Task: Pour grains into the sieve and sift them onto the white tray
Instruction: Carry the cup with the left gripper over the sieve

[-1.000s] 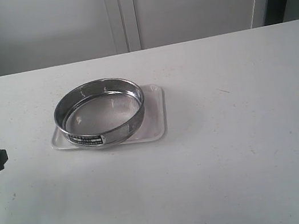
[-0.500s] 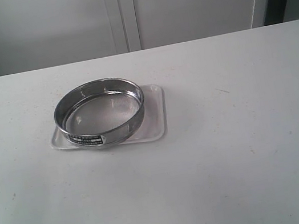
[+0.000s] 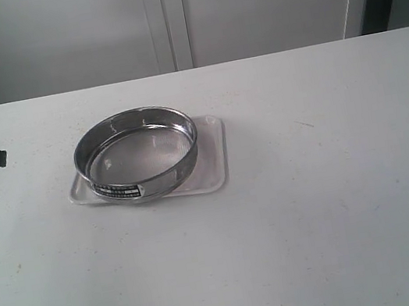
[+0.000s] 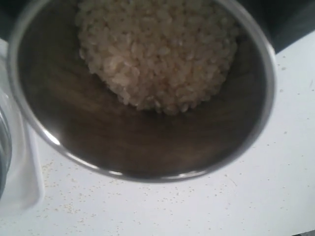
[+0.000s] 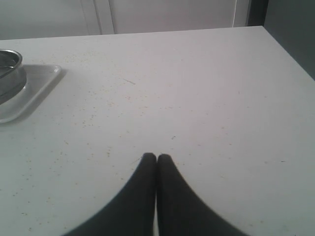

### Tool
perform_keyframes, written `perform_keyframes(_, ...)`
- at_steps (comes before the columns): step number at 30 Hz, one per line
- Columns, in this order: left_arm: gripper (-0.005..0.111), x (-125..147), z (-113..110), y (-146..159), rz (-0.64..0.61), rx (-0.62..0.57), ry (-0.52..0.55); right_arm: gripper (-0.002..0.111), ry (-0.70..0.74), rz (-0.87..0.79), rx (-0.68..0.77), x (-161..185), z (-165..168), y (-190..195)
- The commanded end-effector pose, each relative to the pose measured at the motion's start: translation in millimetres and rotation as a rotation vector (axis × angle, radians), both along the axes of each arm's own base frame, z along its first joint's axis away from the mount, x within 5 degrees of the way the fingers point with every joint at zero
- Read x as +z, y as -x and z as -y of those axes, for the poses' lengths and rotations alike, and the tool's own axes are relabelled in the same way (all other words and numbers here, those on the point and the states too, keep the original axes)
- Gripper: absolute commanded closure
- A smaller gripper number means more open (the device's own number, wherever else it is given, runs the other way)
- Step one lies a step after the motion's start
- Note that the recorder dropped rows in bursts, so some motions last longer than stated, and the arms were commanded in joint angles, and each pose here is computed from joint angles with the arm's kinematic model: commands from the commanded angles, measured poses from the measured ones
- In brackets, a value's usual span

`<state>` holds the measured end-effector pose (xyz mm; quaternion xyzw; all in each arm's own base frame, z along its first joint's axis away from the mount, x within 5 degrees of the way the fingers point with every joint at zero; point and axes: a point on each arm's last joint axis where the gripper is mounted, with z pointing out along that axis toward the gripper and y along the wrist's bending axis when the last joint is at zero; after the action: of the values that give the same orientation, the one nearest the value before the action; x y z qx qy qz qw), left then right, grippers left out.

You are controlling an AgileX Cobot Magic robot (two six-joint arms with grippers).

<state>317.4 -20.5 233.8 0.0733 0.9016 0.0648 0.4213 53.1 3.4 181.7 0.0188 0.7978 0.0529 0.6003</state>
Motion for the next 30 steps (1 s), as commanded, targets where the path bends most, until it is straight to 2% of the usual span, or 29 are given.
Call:
perform_keyframes(1,0.107,8,5,-12,-0.012,0.005,-0.066,0.108,0.001,0.015,-0.001,0,0,0)
perform_keyframes(5,0.107,16,9,-20,0.003,-0.009,-0.088,0.108,0.001,0.015,-0.001,0,0,0)
perform_keyframes(11,0.107,24,24,-29,-0.011,-0.083,-0.2,0.108,0.001,0.015,-0.001,0,0,0)
perform_keyframes(20,0.107,18,58,-59,-0.001,-0.164,-0.205,0.108,0.001,0.015,-0.001,0,0,0)
perform_keyframes(22,0.107,14,69,-66,-0.002,-0.209,-0.235,0.108,0.001,0.015,-0.001,0,0,0)
perform_keyframes(24,0.107,14,82,-74,-0.016,-0.27,-0.316,0.108,0.001,0.015,-0.001,0,0,0)
perform_keyframes(30,0.107,12,103,-87,-0.043,-0.356,-0.438,0.108,0.001,0.015,-0.001,0,0,0)
